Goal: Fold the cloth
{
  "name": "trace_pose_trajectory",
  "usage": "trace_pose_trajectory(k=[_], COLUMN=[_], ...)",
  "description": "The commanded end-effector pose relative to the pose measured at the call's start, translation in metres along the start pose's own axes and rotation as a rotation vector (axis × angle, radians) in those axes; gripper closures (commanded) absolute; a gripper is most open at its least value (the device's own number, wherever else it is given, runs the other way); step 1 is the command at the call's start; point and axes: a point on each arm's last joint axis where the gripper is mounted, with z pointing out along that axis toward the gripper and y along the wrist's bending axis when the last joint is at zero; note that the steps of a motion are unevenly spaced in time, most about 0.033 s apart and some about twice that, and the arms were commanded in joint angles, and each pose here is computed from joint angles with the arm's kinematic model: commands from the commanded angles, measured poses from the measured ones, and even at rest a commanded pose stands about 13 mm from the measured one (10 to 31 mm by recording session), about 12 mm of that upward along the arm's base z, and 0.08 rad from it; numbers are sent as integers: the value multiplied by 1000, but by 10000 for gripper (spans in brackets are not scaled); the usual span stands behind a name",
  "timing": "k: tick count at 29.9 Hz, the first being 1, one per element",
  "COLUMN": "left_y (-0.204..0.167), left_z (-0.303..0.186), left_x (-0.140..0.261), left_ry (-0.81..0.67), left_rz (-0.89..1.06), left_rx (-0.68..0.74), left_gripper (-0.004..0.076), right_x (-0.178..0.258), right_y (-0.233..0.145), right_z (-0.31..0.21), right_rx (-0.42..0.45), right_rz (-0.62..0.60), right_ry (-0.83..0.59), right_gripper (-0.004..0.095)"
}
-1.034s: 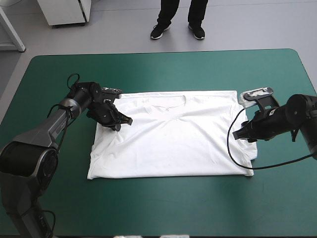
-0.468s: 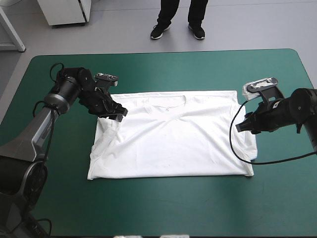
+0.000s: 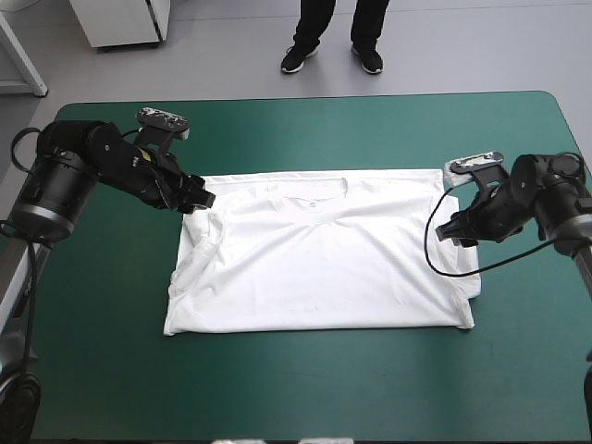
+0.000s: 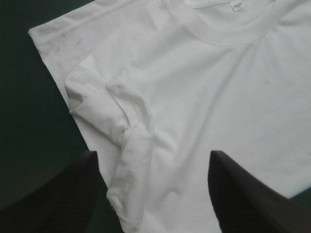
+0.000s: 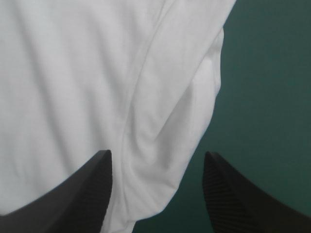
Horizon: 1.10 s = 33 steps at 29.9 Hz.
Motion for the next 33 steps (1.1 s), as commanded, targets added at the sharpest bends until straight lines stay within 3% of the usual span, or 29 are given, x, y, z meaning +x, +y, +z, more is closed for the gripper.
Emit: trace_pose_trajectory(k=[1, 10, 24, 28, 32, 33], left_y=[-7, -8, -8, -8, -8, -8], left_z=[-27, -27, -26, -26, -26, -26], left_x=[-3, -3, -2, -1, 0, 0], left_ry=[-110, -110, -95, -86, -78, -78], left_rz=[3, 2, 7, 7, 7, 7], left_rx=[2, 8, 11, 14, 15, 15], left_gripper=[250, 250, 250, 250, 250, 250], right_x=[-11, -11, -11, -12, -12, -12], right_y=[-9, -34, -41, -40, -39, -39], right_z=[3, 47, 96, 99, 99, 99], right_rx=[57, 48, 11, -6, -20, -21], right_rz=[-9, 66, 87, 101, 98, 102], right_ry=[-44, 58, 156, 158, 157, 157], right_gripper=[367, 367, 390, 590, 928, 918])
